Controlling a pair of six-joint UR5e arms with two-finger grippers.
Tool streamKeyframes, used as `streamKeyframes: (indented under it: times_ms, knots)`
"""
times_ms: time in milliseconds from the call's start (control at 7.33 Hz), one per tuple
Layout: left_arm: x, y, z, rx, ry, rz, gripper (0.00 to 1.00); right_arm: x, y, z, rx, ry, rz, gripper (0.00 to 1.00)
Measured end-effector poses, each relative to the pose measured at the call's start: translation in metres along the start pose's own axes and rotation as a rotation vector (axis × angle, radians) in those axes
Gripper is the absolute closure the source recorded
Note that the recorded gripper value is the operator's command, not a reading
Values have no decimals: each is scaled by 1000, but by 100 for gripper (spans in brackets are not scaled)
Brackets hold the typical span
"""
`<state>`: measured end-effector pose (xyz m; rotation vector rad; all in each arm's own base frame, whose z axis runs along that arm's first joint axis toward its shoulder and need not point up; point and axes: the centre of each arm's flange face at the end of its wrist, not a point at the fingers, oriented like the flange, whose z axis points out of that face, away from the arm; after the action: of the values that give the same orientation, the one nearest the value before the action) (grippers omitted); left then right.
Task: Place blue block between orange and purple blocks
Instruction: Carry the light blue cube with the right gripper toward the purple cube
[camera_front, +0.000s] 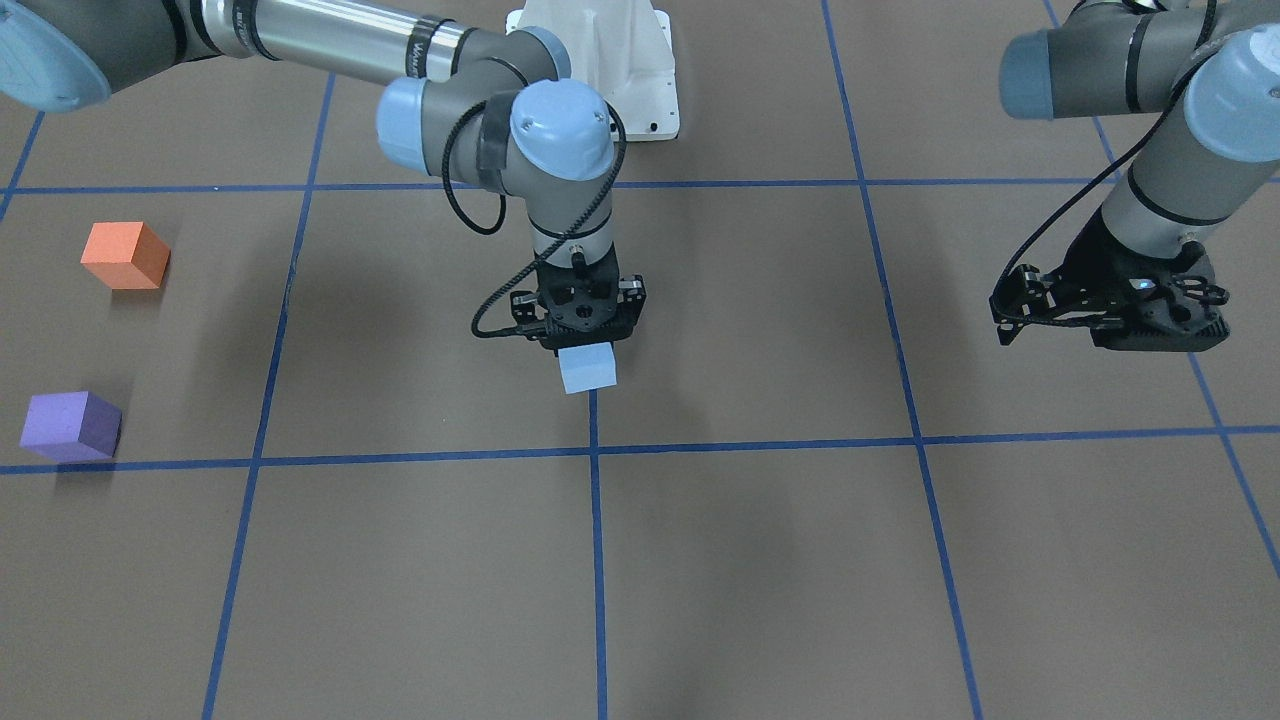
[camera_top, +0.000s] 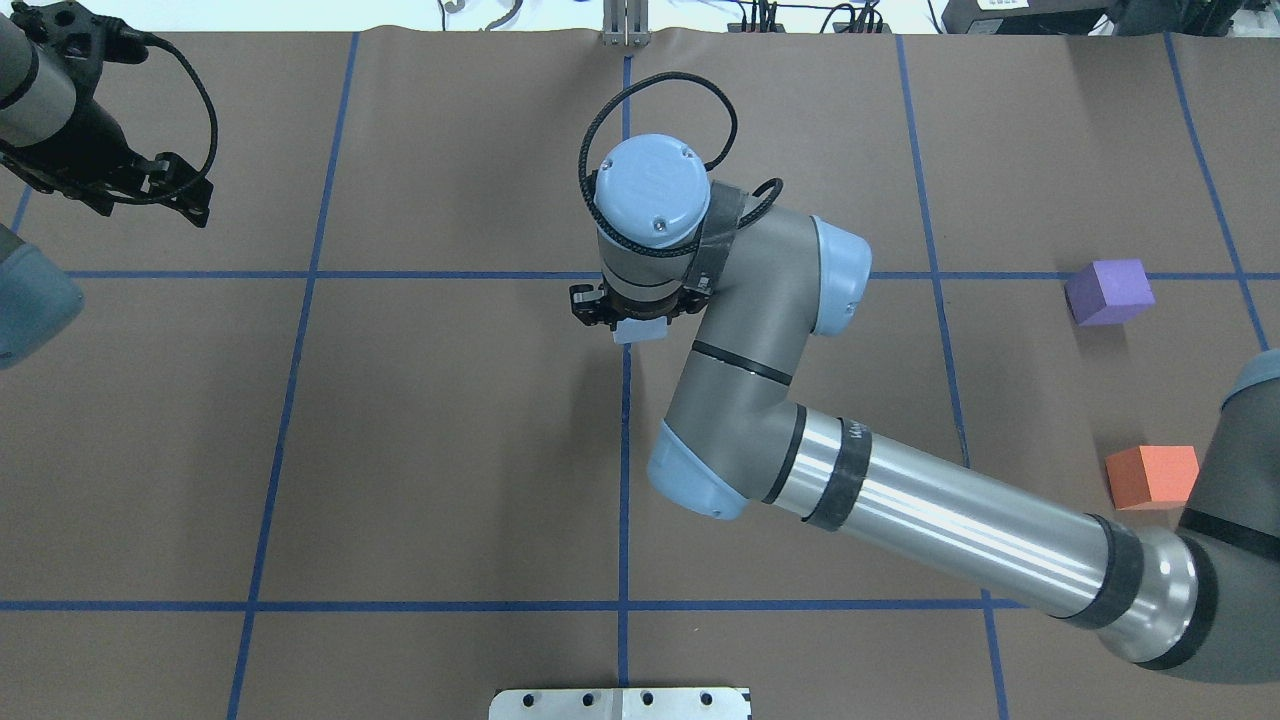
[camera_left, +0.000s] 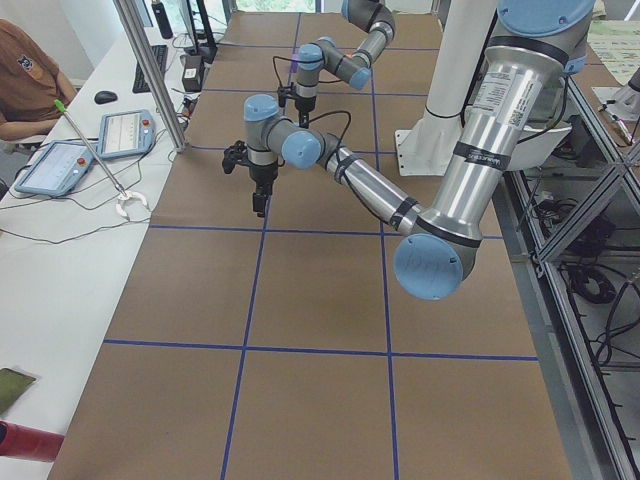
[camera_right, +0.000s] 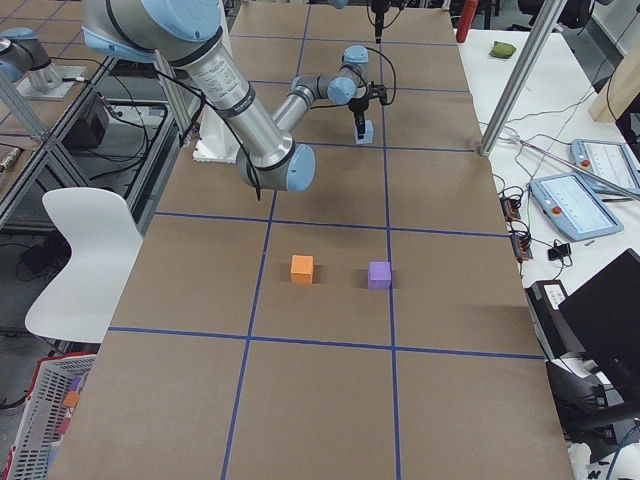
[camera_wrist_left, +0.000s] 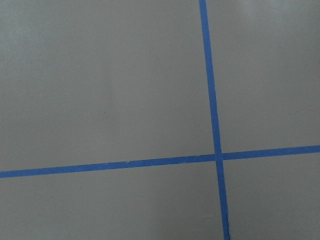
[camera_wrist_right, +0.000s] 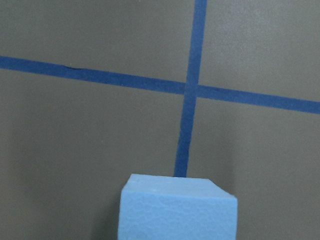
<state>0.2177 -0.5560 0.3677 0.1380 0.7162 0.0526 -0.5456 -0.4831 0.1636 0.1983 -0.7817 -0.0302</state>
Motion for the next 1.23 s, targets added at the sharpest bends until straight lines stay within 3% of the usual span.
streamKeyframes:
  times_ms: [409,682,955,1227]
  knots:
    - [1,0,-1,2,2,0,0,151,-4,-111,35,28,116,100]
    - [1,0,-2,2,2,-4,0,259,11,-150,17,36,148,100]
    - [2,1,-1,0,3,-8,0,363,36,-152,-11,86,66,100]
    - [2,1,1,-2,2,-9,0,439,61,-117,-21,104,23,100]
